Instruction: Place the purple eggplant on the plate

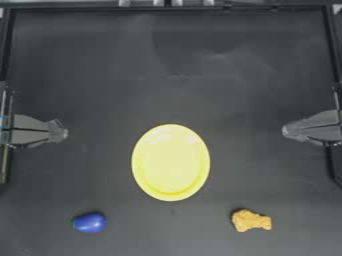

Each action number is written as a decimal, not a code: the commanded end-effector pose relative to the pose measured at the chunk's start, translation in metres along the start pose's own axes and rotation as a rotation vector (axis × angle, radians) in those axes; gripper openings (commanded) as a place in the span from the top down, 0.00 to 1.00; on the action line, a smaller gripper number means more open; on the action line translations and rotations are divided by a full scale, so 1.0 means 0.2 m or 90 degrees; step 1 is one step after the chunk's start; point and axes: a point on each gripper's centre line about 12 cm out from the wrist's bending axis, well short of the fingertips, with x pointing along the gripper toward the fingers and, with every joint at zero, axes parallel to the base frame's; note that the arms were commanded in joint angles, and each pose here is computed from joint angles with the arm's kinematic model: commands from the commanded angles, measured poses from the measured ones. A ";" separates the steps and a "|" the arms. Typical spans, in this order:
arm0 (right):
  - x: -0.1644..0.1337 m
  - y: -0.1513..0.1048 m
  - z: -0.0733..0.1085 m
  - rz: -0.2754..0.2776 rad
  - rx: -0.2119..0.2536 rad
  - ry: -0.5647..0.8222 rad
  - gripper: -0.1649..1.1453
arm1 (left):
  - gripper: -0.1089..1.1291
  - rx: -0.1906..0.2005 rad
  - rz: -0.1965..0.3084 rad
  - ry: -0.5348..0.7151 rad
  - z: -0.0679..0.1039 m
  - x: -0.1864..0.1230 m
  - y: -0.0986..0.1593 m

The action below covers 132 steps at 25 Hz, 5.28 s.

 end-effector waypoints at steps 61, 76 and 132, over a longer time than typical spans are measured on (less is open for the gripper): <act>0.06 -0.04 0.03 -0.023 0.012 0.062 0.11 | 0.08 -0.144 -0.024 0.645 -0.44 0.31 -0.55; 0.07 -0.04 0.03 -0.023 0.012 0.064 0.11 | 0.08 -0.168 -0.044 0.695 -0.67 0.38 -0.66; 0.10 -0.04 0.01 -0.021 0.008 0.069 0.11 | 0.58 0.046 0.044 0.607 -0.36 0.86 -0.03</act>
